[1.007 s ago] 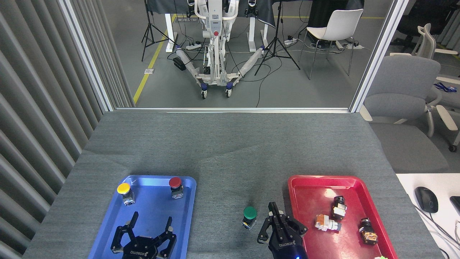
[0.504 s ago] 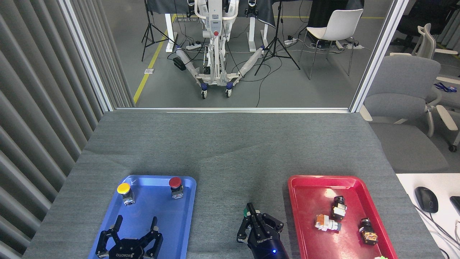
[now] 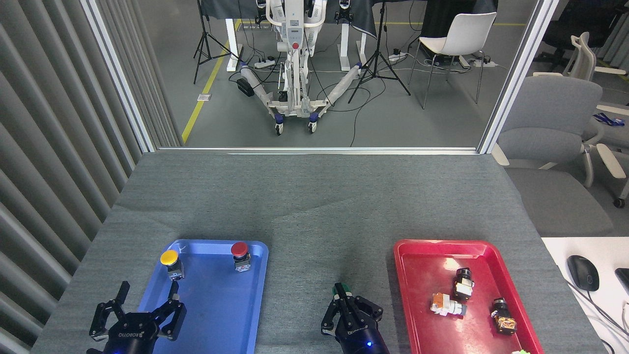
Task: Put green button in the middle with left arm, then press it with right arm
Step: 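Lift the right gripper off the green button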
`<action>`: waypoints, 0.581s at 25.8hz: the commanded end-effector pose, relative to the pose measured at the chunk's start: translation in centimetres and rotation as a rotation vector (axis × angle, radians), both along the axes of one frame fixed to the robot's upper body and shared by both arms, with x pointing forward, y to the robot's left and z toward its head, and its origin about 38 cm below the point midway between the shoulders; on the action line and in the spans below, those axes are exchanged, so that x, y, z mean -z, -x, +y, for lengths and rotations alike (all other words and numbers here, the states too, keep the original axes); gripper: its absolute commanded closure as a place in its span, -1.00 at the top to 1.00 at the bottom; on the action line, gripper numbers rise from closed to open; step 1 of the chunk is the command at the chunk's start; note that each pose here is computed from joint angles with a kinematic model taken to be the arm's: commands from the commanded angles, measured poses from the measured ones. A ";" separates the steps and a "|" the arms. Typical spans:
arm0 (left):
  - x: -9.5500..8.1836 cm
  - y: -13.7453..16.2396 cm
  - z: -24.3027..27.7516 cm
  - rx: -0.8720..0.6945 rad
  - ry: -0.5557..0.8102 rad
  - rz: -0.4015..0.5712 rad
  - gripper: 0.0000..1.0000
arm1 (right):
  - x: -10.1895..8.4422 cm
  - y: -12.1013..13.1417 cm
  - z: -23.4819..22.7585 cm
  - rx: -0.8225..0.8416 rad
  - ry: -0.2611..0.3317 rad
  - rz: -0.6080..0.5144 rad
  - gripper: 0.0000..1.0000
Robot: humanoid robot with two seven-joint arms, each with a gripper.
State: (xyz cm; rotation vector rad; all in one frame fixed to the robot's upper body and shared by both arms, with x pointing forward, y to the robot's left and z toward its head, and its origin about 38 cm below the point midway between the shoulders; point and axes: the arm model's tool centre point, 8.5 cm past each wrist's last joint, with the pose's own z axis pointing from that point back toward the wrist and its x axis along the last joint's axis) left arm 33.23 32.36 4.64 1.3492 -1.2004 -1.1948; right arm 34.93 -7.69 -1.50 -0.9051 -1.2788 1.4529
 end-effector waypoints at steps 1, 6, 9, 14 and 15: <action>0.0 0.0 0.6 -0.008 0.007 0.017 0.98 | -0.8 -0.3 -0.4 0.034 0.000 -0.032 -1.00; 0.1 0.1 0.6 -0.010 0.016 0.022 0.98 | -4.0 -1.1 -1.1 0.073 -0.023 -0.151 -0.93; 0.1 0.1 0.6 -0.012 0.026 0.029 0.98 | -5.1 -1.2 -2.4 0.092 -0.018 -0.187 -0.65; 0.2 -0.1 0.6 -0.003 0.045 0.053 0.98 | -4.5 0.1 -7.5 0.168 -0.005 -0.178 0.81; 0.2 -0.1 0.5 0.008 0.047 0.054 0.98 | -4.3 0.5 -8.3 0.171 -0.004 -0.174 0.90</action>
